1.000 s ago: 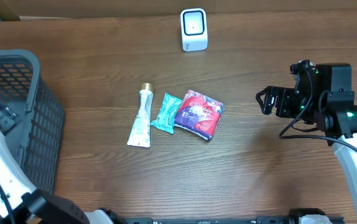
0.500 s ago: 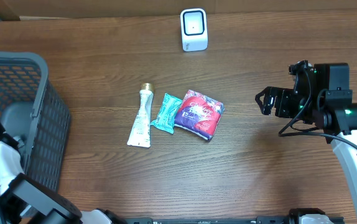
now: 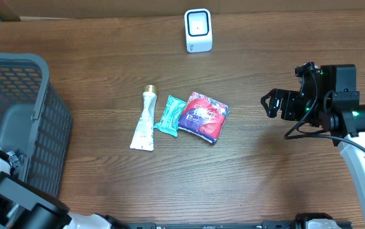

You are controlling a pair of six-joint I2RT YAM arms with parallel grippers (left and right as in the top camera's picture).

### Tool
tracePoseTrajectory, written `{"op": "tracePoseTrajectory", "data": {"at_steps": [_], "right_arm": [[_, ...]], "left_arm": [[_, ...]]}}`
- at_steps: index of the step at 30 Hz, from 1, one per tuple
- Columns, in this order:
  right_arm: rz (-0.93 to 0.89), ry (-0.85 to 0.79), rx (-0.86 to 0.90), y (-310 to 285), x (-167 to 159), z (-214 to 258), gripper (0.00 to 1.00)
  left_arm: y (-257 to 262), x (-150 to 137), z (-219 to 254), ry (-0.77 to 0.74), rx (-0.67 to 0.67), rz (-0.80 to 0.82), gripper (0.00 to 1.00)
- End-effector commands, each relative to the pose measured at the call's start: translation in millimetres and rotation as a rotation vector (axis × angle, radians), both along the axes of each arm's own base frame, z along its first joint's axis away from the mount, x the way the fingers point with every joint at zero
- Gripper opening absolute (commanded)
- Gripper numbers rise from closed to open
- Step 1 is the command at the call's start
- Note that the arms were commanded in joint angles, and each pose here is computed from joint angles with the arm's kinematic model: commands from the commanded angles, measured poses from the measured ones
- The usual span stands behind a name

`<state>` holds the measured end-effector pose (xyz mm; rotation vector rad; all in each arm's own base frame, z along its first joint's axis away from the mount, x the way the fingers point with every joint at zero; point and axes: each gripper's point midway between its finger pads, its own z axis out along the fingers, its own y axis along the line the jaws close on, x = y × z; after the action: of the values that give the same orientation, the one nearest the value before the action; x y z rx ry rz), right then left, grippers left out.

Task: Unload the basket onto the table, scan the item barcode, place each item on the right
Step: 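Reach the left gripper into the basket and grasp the green can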

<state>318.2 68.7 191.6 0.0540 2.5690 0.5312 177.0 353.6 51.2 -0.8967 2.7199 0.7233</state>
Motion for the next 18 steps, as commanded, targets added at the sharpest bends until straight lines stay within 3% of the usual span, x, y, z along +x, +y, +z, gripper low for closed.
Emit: {"op": "tracePoseTrajectory", "data": {"at_steps": [1, 7, 10, 14, 18], "right_arm": [[0.009, -0.027, 0.002, 2.6, 3.6, 8.9, 1.00], [0.011, -0.027, 0.008, 3.7, 3.6, 9.4, 1.00], [-0.004, -0.019, 0.023, 4.4, 3.6, 9.7, 1.00], [-0.004, -0.021, 0.023, 4.4, 3.8, 9.8, 1.00], [-0.004, -0.021, 0.023, 4.4, 3.8, 9.8, 1.00]], "left_arm": [[3.5, -2.7, -15.0, 0.043, -0.009, -0.027, 1.00], [15.3, 0.6, -18.5, 0.039, 0.032, -0.017, 1.00], [16.4, 1.1, -18.4, 0.037, 0.037, -0.016, 0.77], [16.1, 1.1, -18.6, 0.038, 0.036, -0.016, 0.33], [14.3, 3.1, -18.8, 0.039, 0.033, -0.023, 0.04]]}}
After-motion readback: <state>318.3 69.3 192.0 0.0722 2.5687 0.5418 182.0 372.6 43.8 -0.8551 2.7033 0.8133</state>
